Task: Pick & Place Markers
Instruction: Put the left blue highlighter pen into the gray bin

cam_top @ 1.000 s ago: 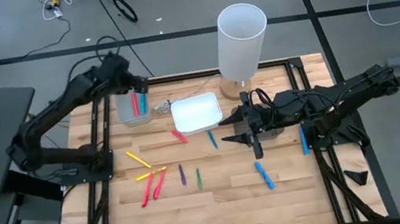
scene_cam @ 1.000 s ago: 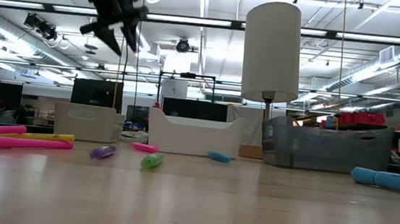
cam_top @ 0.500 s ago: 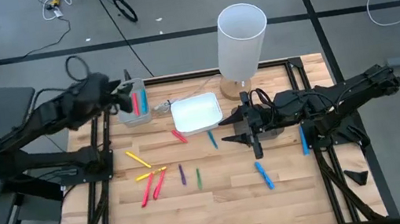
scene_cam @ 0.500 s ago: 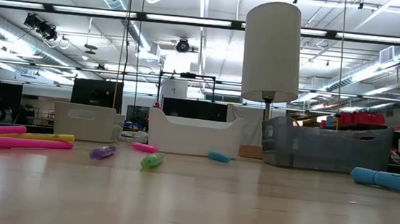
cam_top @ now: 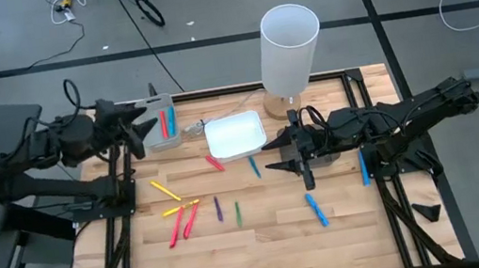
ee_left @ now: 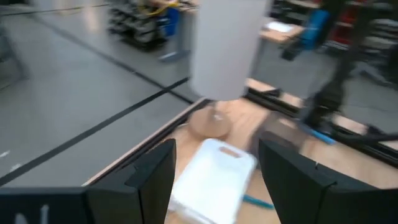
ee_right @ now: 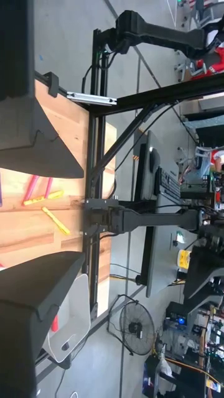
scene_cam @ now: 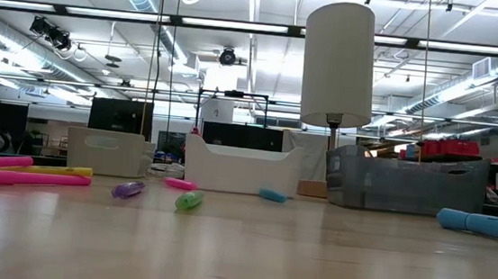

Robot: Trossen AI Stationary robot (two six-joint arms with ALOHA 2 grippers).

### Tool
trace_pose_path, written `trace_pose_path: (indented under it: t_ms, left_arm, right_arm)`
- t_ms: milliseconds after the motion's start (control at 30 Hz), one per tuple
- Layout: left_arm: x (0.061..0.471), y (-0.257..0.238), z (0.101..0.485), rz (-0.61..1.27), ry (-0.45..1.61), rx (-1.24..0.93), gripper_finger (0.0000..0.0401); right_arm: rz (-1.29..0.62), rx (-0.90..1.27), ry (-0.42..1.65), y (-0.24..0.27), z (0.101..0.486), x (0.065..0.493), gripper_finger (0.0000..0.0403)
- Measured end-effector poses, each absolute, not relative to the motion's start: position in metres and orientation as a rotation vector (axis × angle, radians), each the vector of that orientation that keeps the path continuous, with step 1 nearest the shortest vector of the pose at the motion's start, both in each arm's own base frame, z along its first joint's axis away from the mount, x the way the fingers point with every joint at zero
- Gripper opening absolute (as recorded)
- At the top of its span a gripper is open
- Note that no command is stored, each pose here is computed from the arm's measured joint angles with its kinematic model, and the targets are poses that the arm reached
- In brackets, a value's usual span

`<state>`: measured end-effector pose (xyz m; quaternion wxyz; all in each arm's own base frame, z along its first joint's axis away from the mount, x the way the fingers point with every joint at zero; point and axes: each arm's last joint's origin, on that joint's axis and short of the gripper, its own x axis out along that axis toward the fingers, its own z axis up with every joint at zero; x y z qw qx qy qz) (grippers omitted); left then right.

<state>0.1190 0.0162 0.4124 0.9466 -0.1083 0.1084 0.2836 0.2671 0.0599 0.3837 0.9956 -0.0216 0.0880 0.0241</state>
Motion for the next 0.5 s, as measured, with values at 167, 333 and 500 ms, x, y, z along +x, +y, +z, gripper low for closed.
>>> trace_pose_path:
  t_ms: [167, 333, 500]
  left_arm:
    - [0.137, 0.006, 0.418, 0.437, 0.177, -0.187, 0.0233]
    - [0.157, -0.004, 0.416, 0.371, 0.175, -0.166, 0.0233]
    - [0.181, -0.020, 0.398, 0.267, 0.062, -0.177, 0.0233]
  right_arm:
    - [0.045, 0.037, 0.164, 0.060, 0.385, 0.267, 0.0204]
    - [0.044, 0.069, 0.149, 0.060, 0.387, 0.268, 0.0204]
    - [0.039, 0.140, 0.141, 0.059, 0.390, 0.264, 0.0204]
